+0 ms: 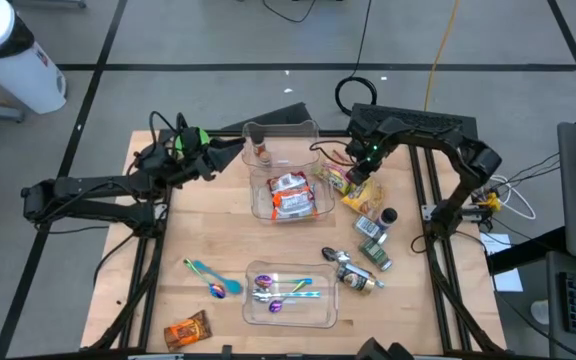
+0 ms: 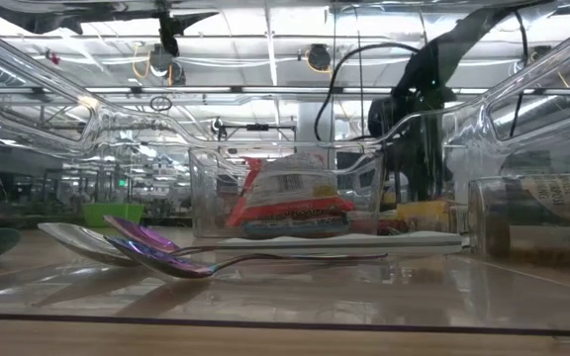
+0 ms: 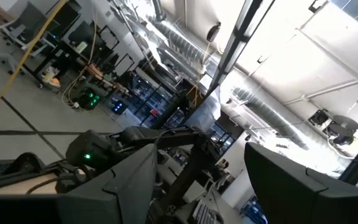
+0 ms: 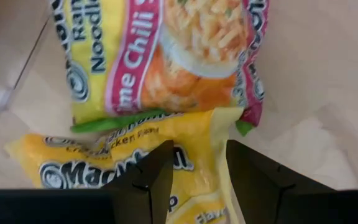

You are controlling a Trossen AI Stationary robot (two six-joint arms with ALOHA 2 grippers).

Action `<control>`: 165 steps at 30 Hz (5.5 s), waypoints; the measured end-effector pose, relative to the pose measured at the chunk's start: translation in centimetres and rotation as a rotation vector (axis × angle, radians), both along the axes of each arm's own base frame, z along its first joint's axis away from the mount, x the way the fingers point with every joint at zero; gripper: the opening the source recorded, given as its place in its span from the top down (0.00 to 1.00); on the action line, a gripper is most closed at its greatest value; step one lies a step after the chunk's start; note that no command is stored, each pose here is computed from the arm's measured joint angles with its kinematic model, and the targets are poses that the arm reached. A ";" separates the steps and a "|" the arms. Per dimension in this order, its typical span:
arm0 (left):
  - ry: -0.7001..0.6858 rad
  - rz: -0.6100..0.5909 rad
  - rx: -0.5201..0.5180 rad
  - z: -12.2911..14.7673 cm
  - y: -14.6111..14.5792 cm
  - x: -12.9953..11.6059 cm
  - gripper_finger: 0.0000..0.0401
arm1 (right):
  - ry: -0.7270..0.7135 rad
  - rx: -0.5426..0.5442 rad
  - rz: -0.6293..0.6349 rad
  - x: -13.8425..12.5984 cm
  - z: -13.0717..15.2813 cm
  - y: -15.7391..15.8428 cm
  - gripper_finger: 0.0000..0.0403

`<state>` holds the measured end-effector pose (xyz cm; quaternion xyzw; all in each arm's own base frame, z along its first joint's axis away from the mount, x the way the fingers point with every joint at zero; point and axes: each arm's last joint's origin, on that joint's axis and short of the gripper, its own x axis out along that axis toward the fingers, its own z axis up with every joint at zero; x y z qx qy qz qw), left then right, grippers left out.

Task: Pick & Place Food Item
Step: Put the yellow noodle pack into the middle transparent bin

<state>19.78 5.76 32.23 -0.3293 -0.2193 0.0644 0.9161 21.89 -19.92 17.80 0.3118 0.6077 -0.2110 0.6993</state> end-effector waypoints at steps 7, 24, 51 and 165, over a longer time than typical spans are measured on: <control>0.000 0.007 -0.003 0.0 0.0 0.0 0.37 | 0.009 0.015 0.001 -0.1 -0.6 -0.3 0.67; 0.004 0.067 0.004 0.0 0.3 -0.1 0.37 | 0.010 0.000 0.089 -0.2 -0.4 -0.3 0.99; 0.257 0.041 0.113 3.4 1.2 3.5 0.37 | -0.722 -0.422 -0.081 -6.3 16.7 6.2 1.00; 0.782 -0.099 0.341 3.5 5.2 17.3 0.98 | -1.350 -0.399 0.063 -1.2 21.2 6.2 1.00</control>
